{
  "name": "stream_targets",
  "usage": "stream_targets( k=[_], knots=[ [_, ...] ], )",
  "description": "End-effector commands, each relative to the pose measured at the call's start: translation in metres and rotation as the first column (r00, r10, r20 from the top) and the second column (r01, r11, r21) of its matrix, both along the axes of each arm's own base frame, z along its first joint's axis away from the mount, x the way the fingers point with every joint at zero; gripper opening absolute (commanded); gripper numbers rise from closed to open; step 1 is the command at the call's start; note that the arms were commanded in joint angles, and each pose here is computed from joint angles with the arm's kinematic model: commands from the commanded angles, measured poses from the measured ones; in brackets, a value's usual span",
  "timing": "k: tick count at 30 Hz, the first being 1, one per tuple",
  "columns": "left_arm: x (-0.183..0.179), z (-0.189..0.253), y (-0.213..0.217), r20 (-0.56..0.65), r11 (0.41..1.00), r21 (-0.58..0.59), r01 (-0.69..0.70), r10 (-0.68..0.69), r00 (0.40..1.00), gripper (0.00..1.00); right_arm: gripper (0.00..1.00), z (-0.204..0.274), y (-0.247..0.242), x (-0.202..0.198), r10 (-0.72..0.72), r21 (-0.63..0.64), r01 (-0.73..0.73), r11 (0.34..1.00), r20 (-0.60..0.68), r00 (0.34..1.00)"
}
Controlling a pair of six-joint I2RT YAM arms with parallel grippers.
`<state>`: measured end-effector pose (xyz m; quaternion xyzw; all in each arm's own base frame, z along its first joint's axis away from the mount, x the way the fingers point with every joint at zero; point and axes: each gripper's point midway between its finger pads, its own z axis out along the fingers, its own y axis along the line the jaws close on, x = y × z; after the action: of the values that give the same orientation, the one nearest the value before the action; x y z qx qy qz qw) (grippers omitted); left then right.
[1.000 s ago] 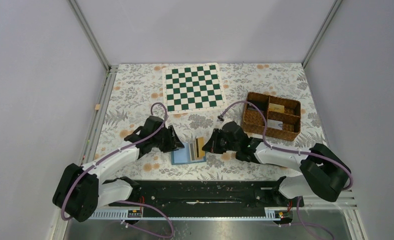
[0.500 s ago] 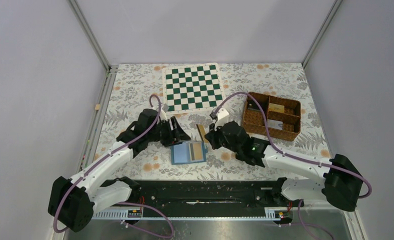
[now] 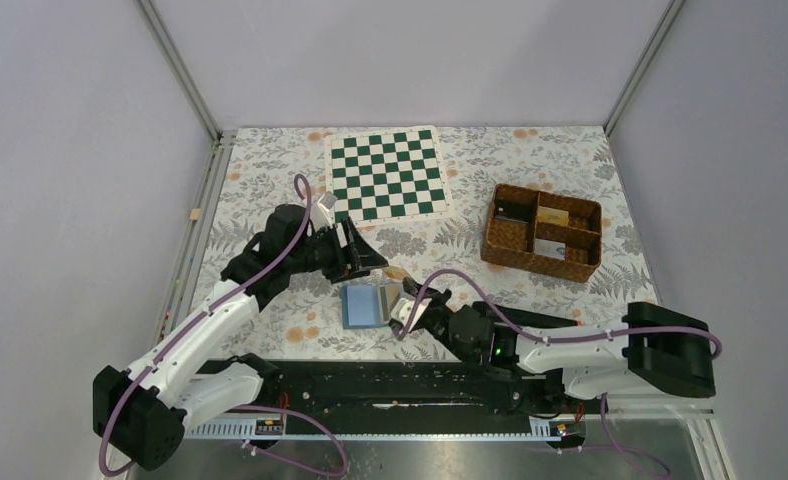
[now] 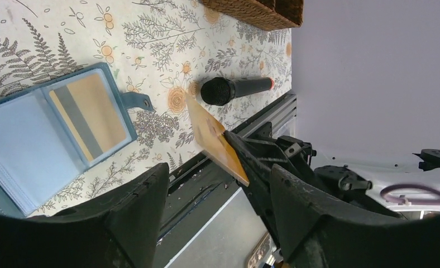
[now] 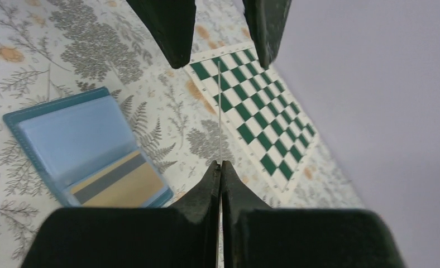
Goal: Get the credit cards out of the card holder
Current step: Place the credit card in the storage box.
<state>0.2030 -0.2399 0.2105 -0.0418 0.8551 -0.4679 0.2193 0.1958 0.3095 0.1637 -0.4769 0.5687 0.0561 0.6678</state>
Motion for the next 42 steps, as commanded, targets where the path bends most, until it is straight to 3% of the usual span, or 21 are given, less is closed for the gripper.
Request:
stream_targets(
  k=[1, 3, 10, 15, 18, 24, 28, 34, 42],
  knots=[
    [-0.002, 0.014, -0.005, 0.002, 0.999, -0.037, 0.017, -0.017, 1.0, 0.66, 0.0, 0.058, -0.001, 0.004, -0.125, 0.034, 0.12, 0.992, 0.278, 0.952],
    [-0.003, 0.008, -0.007, -0.015, 0.999, -0.04, 0.026, -0.026, 1.0, 0.63, 0.0, 0.058, 0.006, -0.002, -0.114, 0.026, 0.111, 0.993, 0.3, 0.947],
    [-0.007, 0.003, -0.006, -0.014, 0.998, -0.054, 0.027, -0.027, 1.0, 0.31, 0.0, 0.046, 0.022, -0.014, -0.075, 0.006, 0.077, 0.997, 0.298, 0.951],
    [-0.013, 0.001, -0.008, -0.024, 0.995, -0.086, 0.044, -0.047, 0.999, 0.17, 0.0, 0.041, 0.022, -0.013, -0.094, -0.001, 0.098, 0.995, 0.29, 0.952],
    [-0.014, 0.005, -0.014, -0.005, 0.988, -0.133, 0.078, -0.079, 0.997, 0.0, 0.09, 0.037, 0.022, -0.012, -0.103, 0.004, 0.106, 0.994, 0.277, 0.955],
    [-0.011, 0.009, -0.017, 0.061, 0.983, -0.148, 0.111, -0.103, 0.993, 0.0, 0.38, 0.018, 0.016, -0.02, -0.073, 0.04, 0.069, 0.997, 0.128, 0.989],
    [-0.006, 0.013, -0.014, 0.15, 0.986, -0.107, 0.127, -0.11, 0.983, 0.0, 0.61, -0.001, 0.011, -0.041, 0.0, 0.058, 0.007, 0.998, -0.124, 0.992],
    [-0.005, 0.023, -0.006, 0.309, 0.988, -0.03, 0.152, -0.136, 0.941, 0.0, 0.65, 0.025, -0.006, -0.078, 0.099, 0.241, 0.026, 0.97, -0.492, 0.865],
    [-0.021, 0.034, -0.006, 0.456, 0.959, 0.016, 0.283, -0.259, 0.851, 0.0, 0.68, 0.073, -0.038, -0.078, 0.232, 0.468, 0.157, 0.869, -0.669, 0.706]
  ],
)
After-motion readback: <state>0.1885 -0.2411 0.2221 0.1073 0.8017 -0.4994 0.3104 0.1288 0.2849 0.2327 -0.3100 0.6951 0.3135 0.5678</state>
